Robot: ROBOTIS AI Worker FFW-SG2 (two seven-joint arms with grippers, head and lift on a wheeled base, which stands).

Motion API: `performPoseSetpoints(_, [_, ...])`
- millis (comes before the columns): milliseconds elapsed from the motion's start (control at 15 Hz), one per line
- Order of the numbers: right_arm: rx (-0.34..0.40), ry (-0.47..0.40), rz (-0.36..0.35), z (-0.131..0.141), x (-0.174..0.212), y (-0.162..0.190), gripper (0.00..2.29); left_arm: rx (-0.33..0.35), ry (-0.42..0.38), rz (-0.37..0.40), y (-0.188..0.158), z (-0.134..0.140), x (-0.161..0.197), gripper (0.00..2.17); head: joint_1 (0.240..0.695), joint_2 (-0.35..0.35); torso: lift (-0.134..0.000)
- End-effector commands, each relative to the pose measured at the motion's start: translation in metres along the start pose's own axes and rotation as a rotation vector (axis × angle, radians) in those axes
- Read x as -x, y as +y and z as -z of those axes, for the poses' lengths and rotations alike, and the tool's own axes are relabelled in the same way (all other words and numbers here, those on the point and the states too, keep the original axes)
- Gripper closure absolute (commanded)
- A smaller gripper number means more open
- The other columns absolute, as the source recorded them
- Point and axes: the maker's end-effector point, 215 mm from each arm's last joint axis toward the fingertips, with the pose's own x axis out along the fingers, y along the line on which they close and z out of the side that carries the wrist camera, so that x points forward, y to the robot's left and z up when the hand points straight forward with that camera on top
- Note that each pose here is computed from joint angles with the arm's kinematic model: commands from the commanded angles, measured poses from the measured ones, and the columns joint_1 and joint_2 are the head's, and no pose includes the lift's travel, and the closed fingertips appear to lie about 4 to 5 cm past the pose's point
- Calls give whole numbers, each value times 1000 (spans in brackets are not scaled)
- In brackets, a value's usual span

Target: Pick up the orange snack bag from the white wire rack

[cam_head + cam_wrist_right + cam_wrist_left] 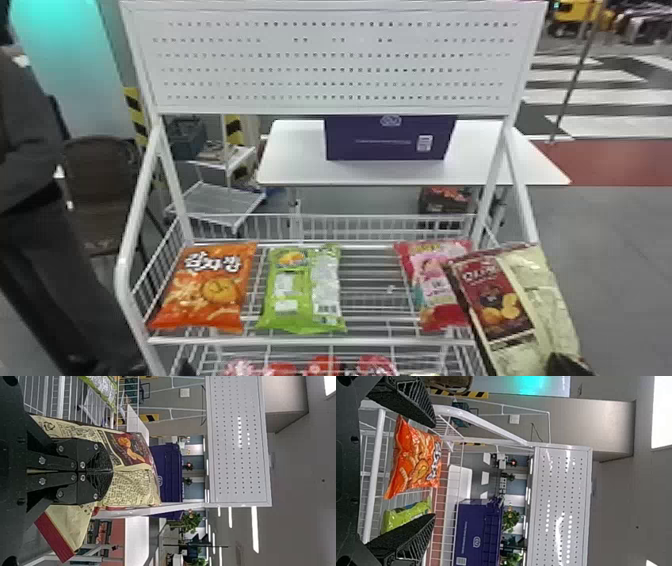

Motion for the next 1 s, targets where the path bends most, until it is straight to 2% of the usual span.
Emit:
performPoseSetpoints(0, [0,0,0,0,0,0,2256,-1,-1,1,0,0,0,87,499,0,0])
performPoseSetpoints(600, [0,2,0,0,-1,0,2256,-15,14,11,-4,6,-8,87,499,0,0])
performPoseSetpoints(933, [0,3,-1,1,0,1,2256,-45,120,38,-32,60,-77,87,499,0,0])
